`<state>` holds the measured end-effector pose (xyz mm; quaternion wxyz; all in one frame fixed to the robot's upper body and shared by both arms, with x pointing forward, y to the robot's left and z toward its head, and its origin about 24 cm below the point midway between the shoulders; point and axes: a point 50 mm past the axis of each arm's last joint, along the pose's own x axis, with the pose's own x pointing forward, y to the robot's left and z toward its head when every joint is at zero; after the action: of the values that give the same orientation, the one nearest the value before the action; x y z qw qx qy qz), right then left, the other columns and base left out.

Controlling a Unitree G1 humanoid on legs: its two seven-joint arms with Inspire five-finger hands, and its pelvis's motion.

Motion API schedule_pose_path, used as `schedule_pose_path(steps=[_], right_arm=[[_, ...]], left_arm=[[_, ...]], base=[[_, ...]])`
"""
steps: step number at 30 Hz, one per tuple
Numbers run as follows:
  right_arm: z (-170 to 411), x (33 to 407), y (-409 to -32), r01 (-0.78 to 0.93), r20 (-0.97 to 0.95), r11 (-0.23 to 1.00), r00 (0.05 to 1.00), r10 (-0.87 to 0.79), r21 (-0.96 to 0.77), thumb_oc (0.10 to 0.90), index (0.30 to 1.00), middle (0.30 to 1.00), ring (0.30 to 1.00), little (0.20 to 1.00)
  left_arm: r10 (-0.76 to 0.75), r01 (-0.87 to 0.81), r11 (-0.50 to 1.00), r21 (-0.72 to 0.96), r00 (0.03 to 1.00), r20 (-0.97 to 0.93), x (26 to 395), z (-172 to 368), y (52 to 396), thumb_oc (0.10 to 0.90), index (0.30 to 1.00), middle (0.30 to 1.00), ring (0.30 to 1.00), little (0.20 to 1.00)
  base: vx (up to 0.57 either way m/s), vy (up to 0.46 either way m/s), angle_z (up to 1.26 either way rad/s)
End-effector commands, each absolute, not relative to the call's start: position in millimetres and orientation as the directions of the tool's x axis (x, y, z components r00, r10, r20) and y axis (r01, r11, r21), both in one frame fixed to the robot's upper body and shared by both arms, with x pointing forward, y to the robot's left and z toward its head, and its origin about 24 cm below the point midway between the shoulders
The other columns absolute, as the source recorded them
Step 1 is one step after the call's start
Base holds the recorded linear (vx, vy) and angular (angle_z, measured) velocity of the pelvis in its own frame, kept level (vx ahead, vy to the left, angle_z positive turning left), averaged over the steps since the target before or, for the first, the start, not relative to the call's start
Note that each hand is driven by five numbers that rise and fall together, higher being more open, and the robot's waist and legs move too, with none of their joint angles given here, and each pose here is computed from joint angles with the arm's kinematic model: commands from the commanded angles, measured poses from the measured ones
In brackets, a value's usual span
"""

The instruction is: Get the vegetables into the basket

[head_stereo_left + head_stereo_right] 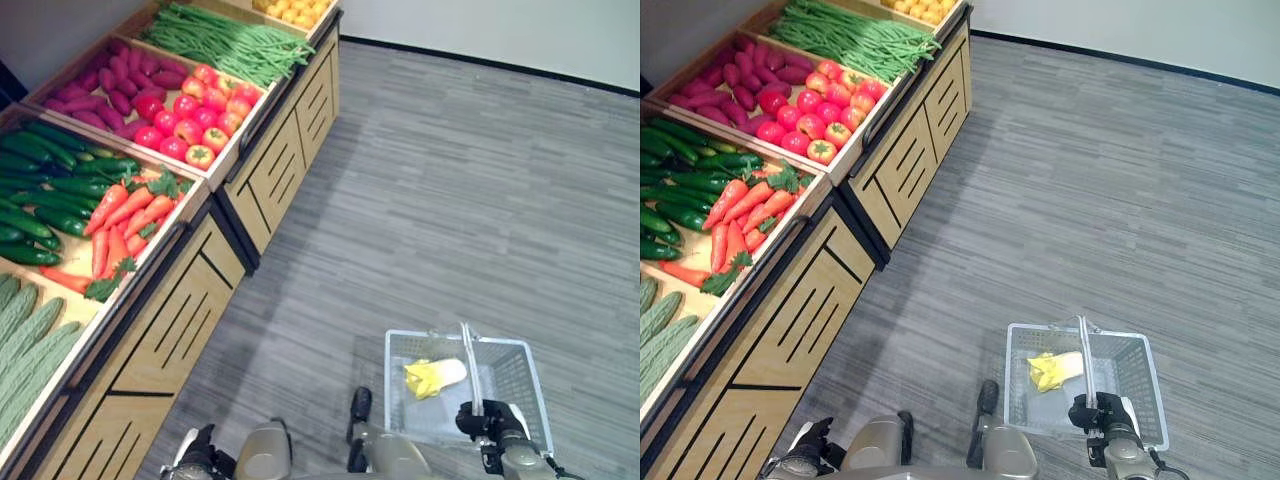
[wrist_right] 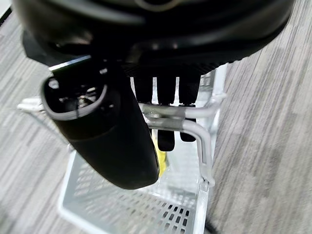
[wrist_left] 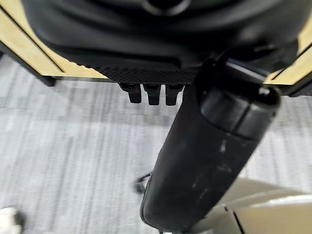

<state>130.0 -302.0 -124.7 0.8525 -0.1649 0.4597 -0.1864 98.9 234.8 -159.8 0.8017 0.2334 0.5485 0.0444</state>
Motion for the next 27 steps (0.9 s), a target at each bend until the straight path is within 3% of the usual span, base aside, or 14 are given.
schedule_pose_path(steps=[1,5,21,27], right_arm=[[-108.3,136.0,-318.9,0.206,-0.626,0.846,0.592,-0.508,-0.491,0.4,0.3,0.3,0.3,0.3],[-110.9,135.4,-313.8,0.191,-0.636,0.856,0.595,-0.49,-0.481,0.4,0.3,0.3,0.3,0.3],[-111.1,161.7,-292.0,0.165,-0.631,0.884,0.645,-0.432,-0.437,0.4,0.3,0.3,0.3,0.3],[-119.7,149.2,-288.4,0.162,-0.671,0.891,0.604,-0.43,-0.425,0.4,0.3,0.3,0.3,0.3]], left_arm=[[0.363,0.191,0.871,0.453,0.371,-0.855,85.5,-159.6,246.3,0.9,1.0,1.0,1.0,1.0],[0.375,0.194,0.867,0.458,0.349,-0.859,78.0,-160.1,250.5,0.9,1.0,1.0,1.0,1.0],[0.428,0.106,0.844,0.525,0.457,-0.78,118.9,-142.4,272.9,0.9,1.0,1.0,1.0,1.0],[0.409,0.089,0.86,0.502,0.468,-0.784,121.2,-143.5,266.9,0.9,1.0,1.0,1.0,1.0]], base=[[0.25,0.099,-0.38],[0.19,0.124,-0.37],[0.13,0.167,-0.18],[0.08,0.059,0.07]])
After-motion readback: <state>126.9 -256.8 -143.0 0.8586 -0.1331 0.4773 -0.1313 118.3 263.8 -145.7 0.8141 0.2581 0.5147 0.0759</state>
